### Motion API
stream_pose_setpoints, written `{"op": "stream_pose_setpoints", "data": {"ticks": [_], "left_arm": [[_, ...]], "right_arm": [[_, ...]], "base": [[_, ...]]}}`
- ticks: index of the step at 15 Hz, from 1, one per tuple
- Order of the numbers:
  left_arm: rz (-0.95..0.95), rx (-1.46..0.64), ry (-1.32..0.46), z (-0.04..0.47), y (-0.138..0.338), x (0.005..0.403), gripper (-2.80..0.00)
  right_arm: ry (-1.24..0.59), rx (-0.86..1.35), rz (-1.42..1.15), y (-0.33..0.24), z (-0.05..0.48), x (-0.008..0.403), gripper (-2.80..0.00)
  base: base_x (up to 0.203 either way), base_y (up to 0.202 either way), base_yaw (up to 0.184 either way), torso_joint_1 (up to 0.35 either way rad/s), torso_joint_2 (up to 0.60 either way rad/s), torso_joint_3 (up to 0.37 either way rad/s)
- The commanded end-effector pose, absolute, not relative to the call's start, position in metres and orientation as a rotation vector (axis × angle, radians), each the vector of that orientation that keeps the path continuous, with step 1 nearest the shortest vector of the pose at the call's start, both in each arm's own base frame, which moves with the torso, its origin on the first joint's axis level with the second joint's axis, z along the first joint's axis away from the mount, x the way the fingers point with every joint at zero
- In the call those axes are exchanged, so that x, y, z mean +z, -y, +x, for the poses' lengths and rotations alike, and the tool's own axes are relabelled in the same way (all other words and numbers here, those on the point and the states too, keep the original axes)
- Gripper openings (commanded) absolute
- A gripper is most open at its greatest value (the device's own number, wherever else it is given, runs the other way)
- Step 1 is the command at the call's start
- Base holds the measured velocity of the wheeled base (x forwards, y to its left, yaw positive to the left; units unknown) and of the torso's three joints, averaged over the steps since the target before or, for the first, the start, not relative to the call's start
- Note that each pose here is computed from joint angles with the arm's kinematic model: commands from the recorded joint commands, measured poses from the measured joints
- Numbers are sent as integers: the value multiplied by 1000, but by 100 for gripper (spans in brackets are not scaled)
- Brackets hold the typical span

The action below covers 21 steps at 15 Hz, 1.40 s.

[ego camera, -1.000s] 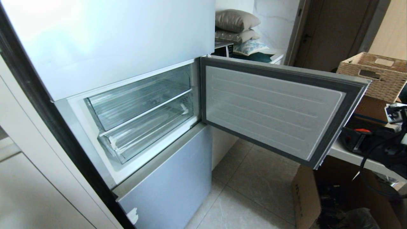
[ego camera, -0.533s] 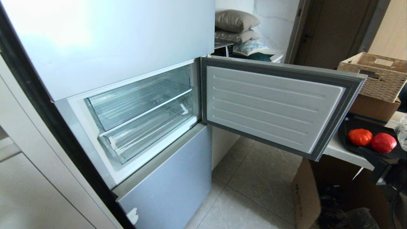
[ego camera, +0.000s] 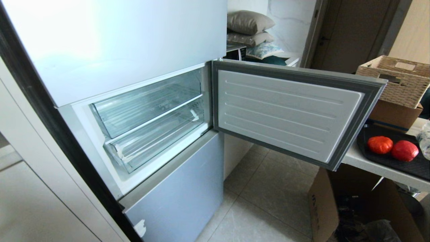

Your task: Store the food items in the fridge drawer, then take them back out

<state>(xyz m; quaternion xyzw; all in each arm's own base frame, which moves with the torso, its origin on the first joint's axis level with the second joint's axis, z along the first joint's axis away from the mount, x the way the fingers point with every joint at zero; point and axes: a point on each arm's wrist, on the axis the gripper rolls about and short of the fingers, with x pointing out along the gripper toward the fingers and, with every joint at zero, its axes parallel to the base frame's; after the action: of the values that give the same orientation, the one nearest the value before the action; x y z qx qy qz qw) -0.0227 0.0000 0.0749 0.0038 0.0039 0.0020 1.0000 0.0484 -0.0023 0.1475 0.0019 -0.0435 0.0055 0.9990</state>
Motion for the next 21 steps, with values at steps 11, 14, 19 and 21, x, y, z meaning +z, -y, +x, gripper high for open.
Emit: {"op": "stream_pose_setpoints", "data": {"ticks": [11, 14, 19, 21], "left_arm": [[8, 5, -8, -23, 0, 75, -280], [8, 5, -8, -23, 0, 75, -280], [8, 5, -8, -23, 0, 75, -280], [8, 5, -8, -23, 0, 75, -280]], "right_arm": [[3, -6, -11, 0, -23, 76, -280], [3, -8, -9, 0, -23, 76, -280], [2, -8, -7, 0, -23, 75, -280], [2, -8, -5, 0, -23, 75, -280]], "base": [[0, 0, 0, 0, 0, 0], [0, 0, 0, 0, 0, 0], [0, 0, 0, 0, 0, 0], [0, 0, 0, 0, 0, 0]]}}
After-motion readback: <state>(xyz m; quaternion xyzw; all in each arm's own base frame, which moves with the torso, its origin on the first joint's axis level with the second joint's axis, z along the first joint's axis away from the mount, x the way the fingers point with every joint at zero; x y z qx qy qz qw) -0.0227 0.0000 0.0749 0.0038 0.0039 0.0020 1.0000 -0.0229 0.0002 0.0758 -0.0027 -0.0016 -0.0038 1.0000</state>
